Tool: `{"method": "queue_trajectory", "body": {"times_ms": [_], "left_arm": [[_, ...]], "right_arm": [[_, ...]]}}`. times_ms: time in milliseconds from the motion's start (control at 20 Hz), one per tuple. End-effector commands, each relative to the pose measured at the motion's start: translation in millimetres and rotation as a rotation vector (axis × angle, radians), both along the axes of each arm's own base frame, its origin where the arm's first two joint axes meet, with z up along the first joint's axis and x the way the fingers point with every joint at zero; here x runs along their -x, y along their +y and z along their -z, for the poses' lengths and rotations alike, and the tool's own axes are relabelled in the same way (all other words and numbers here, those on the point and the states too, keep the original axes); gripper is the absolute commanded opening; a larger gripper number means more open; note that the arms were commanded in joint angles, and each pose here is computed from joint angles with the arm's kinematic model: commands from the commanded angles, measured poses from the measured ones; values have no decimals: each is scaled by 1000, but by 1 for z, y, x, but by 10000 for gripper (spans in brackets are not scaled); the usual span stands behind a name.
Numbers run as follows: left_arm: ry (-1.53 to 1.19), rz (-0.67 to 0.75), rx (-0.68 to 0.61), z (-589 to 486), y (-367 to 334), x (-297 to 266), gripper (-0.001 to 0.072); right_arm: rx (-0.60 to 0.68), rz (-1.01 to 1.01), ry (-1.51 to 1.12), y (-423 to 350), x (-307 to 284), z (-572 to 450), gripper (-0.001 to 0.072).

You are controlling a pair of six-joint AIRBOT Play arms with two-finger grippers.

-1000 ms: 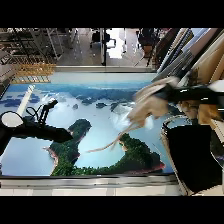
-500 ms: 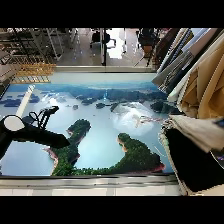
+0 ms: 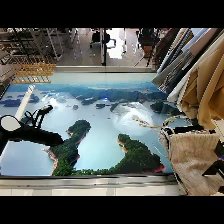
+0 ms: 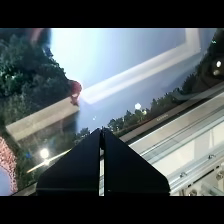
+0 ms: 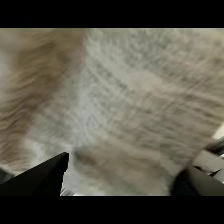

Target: Fold the clothes and pants, and hang the long-sleeved shirts on hangers.

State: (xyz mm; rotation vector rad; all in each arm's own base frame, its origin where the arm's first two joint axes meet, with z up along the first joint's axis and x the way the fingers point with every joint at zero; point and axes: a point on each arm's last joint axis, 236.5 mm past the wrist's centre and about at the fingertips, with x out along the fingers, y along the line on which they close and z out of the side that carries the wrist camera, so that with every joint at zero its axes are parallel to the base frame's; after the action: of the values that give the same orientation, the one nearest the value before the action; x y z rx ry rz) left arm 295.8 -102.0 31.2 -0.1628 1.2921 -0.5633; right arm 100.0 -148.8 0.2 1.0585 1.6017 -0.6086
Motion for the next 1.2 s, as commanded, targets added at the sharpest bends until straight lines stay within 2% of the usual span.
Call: {"method": "queue_trajectory", "body": {"times_ms": [0, 100, 200, 250, 350, 500, 600, 650, 700, 750, 850, 900, 950, 1050, 1100, 1150], "left_arm": [[-19, -24, -5, 0, 5, -6, 11], [-22, -25, -8, 0, 6, -7, 11], [-30, -22, -66, 4, 18, -9, 11], [-31, -36, -133, 6, 33, -11, 11], [-30, -163, -347, 0, 87, -19, 11], [-108, -318, -687, -50, 174, -25, 11], [-247, -356, -781, -87, 197, -37, 11], [-299, -365, -778, -97, 197, -42, 12], [-326, -369, -768, -101, 195, -45, 11], [-327, -368, -764, -101, 194, -45, 11], [-321, -367, -766, -99, 194, -46, 11], [-320, -366, -766, -99, 194, -46, 11], [-320, -366, -766, -99, 194, -46, 11], [-320, -366, -766, -99, 194, -46, 11], [-320, -366, -766, -99, 194, -46, 11], [-320, -366, -766, -99, 194, -46, 11]], "right_arm": [[208, -31, -66, -50, -18, -29, 699], [351, -54, -250, -72, -71, -80, 699], [397, -158, -470, -55, -135, -128, 699], [378, -246, -567, -32, -164, -143, 699], [282, -492, -690, 38, -206, -149, 698], [179, -781, -688, 132, -225, -116, 697], [185, -942, -681, 179, -231, -84, 694], [232, -1004, -702, 194, -239, -71, 633], [281, -1048, -735, 205, -249, -64, 531], [330, -1076, -775, 212, -259, -61, 478], [417, -1089, -864, 217, -281, -71, 469], [457, -1096, -908, 216, -290, -78, 340], [505, -1122, -951, 213, -300, -86, 14], [533, -1116, -980, 211, -306, -91, 21], [529, -1114, -982, 212, -306, -91, 64], [527, -1114, -981, 212, -306, -90, 50]]}}
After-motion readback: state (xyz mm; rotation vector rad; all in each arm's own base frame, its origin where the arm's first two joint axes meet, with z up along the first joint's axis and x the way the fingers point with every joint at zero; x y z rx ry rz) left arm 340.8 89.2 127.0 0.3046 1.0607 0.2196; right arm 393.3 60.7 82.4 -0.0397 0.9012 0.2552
